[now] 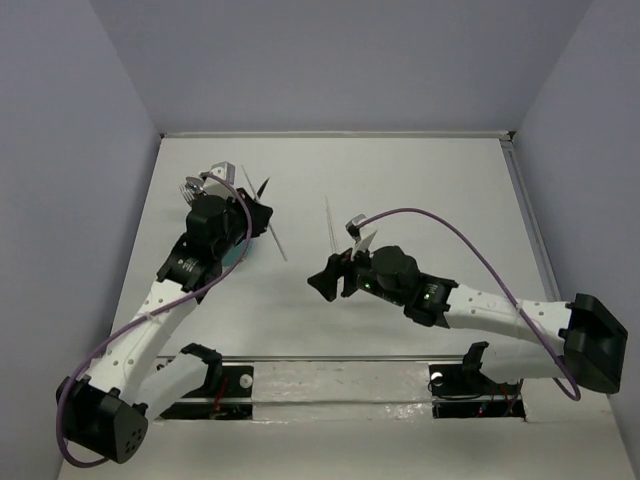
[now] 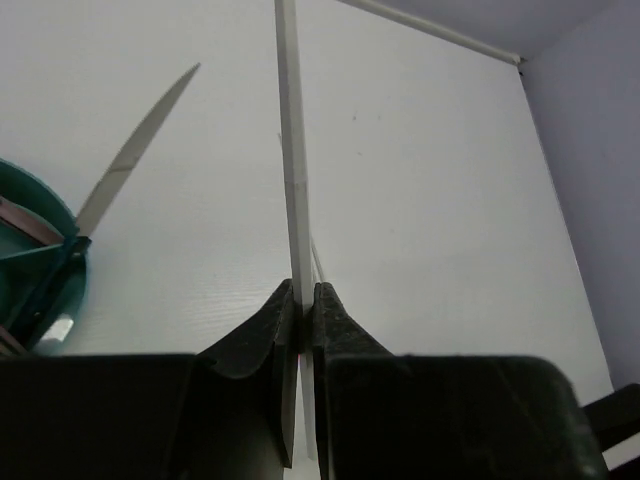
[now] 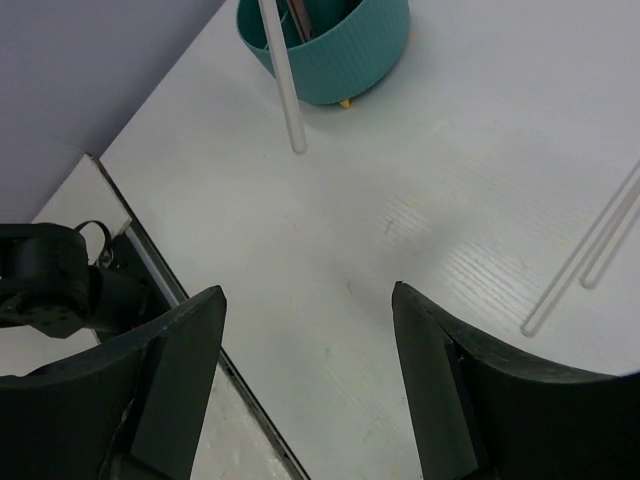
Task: Sort the eating utensils into containers
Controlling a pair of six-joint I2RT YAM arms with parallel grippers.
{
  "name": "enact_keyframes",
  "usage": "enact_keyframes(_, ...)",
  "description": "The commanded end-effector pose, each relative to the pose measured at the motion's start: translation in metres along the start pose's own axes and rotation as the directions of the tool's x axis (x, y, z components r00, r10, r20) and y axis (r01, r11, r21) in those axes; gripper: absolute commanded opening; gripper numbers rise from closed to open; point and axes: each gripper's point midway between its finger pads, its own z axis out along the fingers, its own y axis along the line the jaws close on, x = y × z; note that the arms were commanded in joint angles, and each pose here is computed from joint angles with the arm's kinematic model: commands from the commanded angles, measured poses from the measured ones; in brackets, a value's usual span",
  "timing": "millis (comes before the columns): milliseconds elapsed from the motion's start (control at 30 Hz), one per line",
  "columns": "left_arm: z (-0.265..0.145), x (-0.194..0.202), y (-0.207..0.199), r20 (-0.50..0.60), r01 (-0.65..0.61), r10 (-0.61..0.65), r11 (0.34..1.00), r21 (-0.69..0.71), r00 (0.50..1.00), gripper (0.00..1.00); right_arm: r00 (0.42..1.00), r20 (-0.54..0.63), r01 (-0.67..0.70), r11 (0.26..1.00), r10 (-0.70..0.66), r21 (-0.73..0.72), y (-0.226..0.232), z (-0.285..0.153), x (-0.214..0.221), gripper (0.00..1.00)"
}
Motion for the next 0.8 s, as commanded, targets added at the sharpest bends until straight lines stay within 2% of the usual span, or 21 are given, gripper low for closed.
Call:
enact_keyframes(0, -0.021, -0.059, 0.024, 0.172, -0.052, 0.087, 0.979, -0.196, 0.981, 0.00, 0.997, 0.082, 0.012, 1.000, -0.013, 0.009, -0.002, -0.018, -0.017, 0.74)
enact_keyframes(167, -0.048, -0.093, 0.062, 0.286, 0.009, 0.098, 0.936, -0.352, 0.953, 0.00, 0.994, 0.105, 0.008, 0.999, -0.014, 0.049, -0.014, -0.030, -0.014, 0.74)
enact_keyframes(367, -0.090, -0.113, 0.106, 0.375, 0.074, 0.162, 0.837, -0.543, 0.913, 0.00, 0.994, 0.111, 0.014, 0.995, -0.025, 0.096, -0.029, -0.041, -0.007, 0.74)
enact_keyframes(767, -0.077, -0.117, 0.162, 0.371, 0.124, 0.226, 0.685, -0.718, 0.901, 0.00, 0.989, 0.145, 0.011, 0.993, -0.027, 0.115, -0.037, -0.055, -0.007, 0.73)
